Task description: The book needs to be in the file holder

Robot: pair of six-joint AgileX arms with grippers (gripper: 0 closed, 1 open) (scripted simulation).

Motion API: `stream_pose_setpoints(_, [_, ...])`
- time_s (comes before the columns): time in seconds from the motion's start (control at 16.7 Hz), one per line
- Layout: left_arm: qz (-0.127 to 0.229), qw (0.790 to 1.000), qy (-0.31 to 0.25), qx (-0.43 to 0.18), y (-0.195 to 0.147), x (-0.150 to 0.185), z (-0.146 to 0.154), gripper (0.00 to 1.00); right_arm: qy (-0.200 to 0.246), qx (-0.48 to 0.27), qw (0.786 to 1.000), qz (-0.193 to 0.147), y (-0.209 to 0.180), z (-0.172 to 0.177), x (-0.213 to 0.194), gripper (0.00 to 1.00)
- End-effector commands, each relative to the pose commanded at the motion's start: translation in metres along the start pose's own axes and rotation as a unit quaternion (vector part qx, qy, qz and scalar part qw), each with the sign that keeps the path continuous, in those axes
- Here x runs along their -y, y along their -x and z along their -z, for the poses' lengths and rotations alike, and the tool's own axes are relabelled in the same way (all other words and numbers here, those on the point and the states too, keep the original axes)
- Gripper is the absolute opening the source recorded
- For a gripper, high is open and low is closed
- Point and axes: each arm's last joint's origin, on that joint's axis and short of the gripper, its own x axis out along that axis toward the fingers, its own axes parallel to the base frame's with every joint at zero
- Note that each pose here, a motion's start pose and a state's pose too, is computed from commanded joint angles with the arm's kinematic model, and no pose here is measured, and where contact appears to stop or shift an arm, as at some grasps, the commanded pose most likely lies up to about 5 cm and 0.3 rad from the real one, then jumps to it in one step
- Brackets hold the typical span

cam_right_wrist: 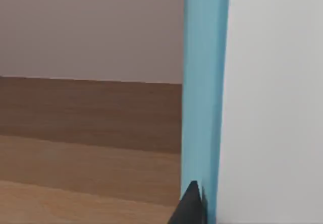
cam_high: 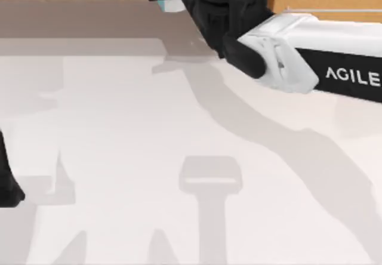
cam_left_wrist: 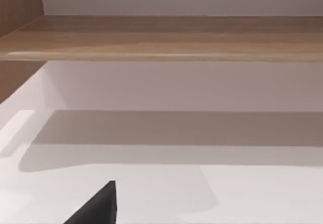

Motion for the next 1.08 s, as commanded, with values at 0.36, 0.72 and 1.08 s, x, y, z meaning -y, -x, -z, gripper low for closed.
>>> stream_pose_setpoints(0.36, [0.000, 1.000, 0.000, 0.000, 0.000, 0.000, 0.000, 1.00, -0.108, -0.043, 0.987, -0.114, 0.078, -0.021, 0.060, 0.00])
stream_pose_setpoints(0.72, [0.000, 1.000, 0.000, 0.000, 0.000, 0.000, 0.000, 1.00, -0.240, -0.017, 0.960, -0.141, 0.145, -0.043, 0.151, 0.00])
stream_pose_setpoints(1.08, [0.000, 1.000, 0.000, 0.000, 0.000, 0.000, 0.000, 1.00, -0.383, 0.021, 0.924, -0.013, 0.185, -0.023, 0.265, 0.00])
